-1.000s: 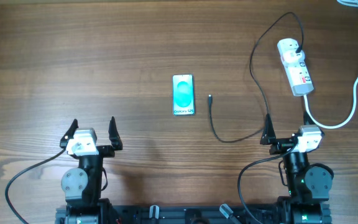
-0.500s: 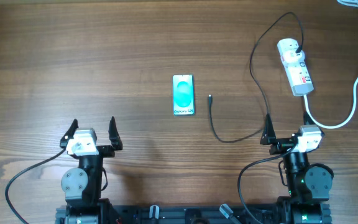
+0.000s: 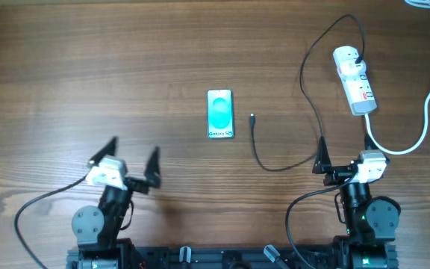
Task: Plug charger to phone and switch on socket
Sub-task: 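Move the left gripper over the Galaxy S25 phone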
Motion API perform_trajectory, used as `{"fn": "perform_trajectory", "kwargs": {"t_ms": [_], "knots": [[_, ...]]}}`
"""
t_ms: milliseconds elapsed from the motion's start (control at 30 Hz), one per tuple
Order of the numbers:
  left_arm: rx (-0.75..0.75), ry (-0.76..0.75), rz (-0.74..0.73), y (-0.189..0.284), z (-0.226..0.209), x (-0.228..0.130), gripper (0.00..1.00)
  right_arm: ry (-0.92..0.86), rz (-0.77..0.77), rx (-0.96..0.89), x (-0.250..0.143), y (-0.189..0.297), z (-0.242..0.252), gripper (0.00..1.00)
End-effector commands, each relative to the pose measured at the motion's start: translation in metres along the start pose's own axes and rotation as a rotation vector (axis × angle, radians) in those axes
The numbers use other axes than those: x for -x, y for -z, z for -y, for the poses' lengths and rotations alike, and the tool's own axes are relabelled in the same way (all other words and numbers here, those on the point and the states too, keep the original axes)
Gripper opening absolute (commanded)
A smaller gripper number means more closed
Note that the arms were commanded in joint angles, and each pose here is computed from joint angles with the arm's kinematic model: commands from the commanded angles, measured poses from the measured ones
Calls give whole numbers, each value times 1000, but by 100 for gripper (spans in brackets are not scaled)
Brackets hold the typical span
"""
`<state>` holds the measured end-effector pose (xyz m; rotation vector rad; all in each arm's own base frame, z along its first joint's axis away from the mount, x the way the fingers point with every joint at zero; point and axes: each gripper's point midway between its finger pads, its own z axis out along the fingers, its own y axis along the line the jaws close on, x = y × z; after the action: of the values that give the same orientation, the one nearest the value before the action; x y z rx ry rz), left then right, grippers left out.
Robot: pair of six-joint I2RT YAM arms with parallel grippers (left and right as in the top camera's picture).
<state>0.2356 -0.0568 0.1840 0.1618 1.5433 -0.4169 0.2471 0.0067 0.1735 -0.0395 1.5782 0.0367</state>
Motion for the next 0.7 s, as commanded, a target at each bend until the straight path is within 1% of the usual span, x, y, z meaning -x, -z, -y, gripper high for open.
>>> {"fn": "perform_trajectory", "kwargs": {"t_ms": [0,100,167,200,233,300,367,433,533,567,600,667], "knots": [[-502,158,-91,22,84,-4,100,10,6,-5,1,0,0,100],[-542,184,-79,26,91,4,100,9,6,-5,1,0,0,100],[-579,153,24,31,98,31,100,9,6,-5,1,0,0,100],[-604,102,99,37,104,49,100,10,6,-5,1,0,0,100],[-624,31,209,46,110,72,100,9,6,-5,1,0,0,100],[-564,31,398,59,107,119,100,9,6,-5,1,0,0,100],[-524,2,496,70,108,154,100,9,6,-5,1,0,0,100],[-514,-86,551,82,118,185,100,9,6,-5,1,0,0,100],[-476,-166,568,88,127,228,100,9,6,-5,1,0,0,100],[-439,-127,480,79,128,257,100,9,6,-5,1,0,0,100],[-419,-75,392,71,127,267,100,9,6,-5,1,0,0,100],[-375,36,190,53,122,272,100,9,6,-5,1,0,0,100]]}}
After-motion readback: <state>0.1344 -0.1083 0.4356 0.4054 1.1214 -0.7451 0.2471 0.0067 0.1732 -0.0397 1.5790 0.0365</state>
